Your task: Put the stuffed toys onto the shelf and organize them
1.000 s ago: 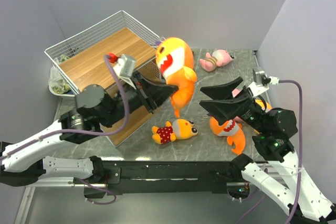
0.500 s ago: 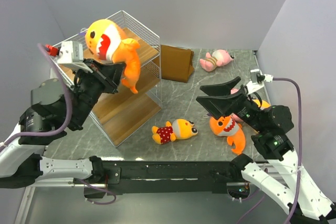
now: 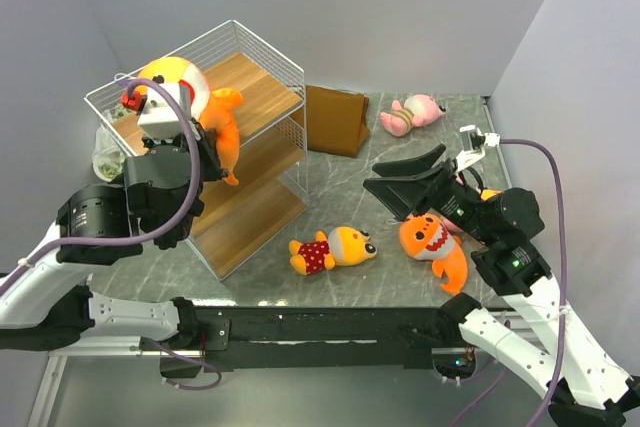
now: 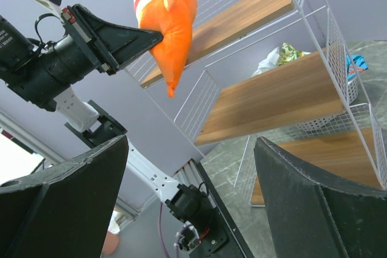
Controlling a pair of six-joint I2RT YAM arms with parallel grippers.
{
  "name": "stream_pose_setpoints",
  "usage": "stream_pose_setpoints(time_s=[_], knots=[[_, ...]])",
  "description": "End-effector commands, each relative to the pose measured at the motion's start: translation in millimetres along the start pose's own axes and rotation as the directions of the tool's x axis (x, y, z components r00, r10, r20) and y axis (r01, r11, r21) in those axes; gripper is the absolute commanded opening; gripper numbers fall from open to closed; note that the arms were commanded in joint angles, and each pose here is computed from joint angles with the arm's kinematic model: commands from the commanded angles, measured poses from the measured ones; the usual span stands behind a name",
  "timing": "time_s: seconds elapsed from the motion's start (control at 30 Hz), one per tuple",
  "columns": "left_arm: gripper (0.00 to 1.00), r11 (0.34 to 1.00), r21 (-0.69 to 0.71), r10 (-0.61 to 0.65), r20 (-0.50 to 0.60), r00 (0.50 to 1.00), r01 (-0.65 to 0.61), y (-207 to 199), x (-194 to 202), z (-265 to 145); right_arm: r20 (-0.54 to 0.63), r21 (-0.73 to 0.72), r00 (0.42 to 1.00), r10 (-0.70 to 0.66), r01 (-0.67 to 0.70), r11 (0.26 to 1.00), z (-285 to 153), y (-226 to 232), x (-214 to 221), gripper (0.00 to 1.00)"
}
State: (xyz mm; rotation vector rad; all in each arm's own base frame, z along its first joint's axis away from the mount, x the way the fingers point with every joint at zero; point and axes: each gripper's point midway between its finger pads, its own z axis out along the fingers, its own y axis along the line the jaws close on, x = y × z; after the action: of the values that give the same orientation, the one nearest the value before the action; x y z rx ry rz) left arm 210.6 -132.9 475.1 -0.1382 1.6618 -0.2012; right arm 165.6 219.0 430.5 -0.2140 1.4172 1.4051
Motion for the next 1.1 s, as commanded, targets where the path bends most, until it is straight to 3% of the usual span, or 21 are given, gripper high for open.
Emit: stream_pose_setpoints(time_s=[0.0, 0.2, 0.3, 0.33, 0.4, 0.53, 0.6, 0.73, 0.83, 1.07], knots=[[0.01, 0.996, -0.087, 0.040, 0.042, 0.998, -0.036, 24, -14, -2, 0.042, -0.033, 0.999, -0.011, 0.012, 0.999, 1, 15, -15, 0.91], [0.01, 0.988, -0.118, 0.103, 0.051, 0.993, -0.097, 42, -16, -1, 0.034, -0.013, 0.999, -0.012, 0.012, 1.000, 2, 9, -12, 0.91], [0.09, 0.992, -0.081, 0.104, 0.042, 0.994, -0.100, 40, -15, -2, 0.031, -0.006, 0.999, -0.013, 0.013, 1.000, 3, 6, -11, 0.91], [0.18, 0.992, -0.062, 0.108, 0.035, 0.994, -0.106, 37, -12, -2, 0.029, -0.006, 1.000, -0.013, 0.013, 1.000, 3, 6, -11, 0.91], [0.24, 0.993, -0.047, 0.113, 0.028, 0.993, -0.112, 34, -10, -2, 0.023, 0.000, 1.000, -0.013, 0.013, 1.000, 5, 5, -10, 0.91], [0.59, 0.991, -0.017, 0.133, 0.014, 0.991, -0.133, 25, -9, 0, 0.005, 0.013, 0.999, -0.048, 0.048, 0.999, 9, 4, -13, 0.89], [0.64, 0.992, 0.013, 0.129, 0.015, 0.992, -0.129, 20, -13, -1, -0.027, 0.030, 0.998, -0.055, 0.055, 0.998, 15, 4, -15, 0.87], [0.89, 0.988, 0.114, 0.097, 0.029, 0.995, -0.099, -2, -22, -2, -0.034, 0.032, 0.995, -0.090, 0.091, 0.995, 30, 10, -22, 0.83], [0.96, 0.980, 0.195, 0.040, 0.044, 0.998, -0.048, -14, -37, -8, -0.034, 0.029, 0.996, -0.089, 0.090, 0.996, 49, 16, -27, 0.79], [1.00, 0.962, 0.254, -0.132, 0.102, 0.986, 0.103, -3, -77, -25, -0.014, 0.072, 0.999, -0.051, 0.051, 0.996, 109, 25, -26, 0.71]])
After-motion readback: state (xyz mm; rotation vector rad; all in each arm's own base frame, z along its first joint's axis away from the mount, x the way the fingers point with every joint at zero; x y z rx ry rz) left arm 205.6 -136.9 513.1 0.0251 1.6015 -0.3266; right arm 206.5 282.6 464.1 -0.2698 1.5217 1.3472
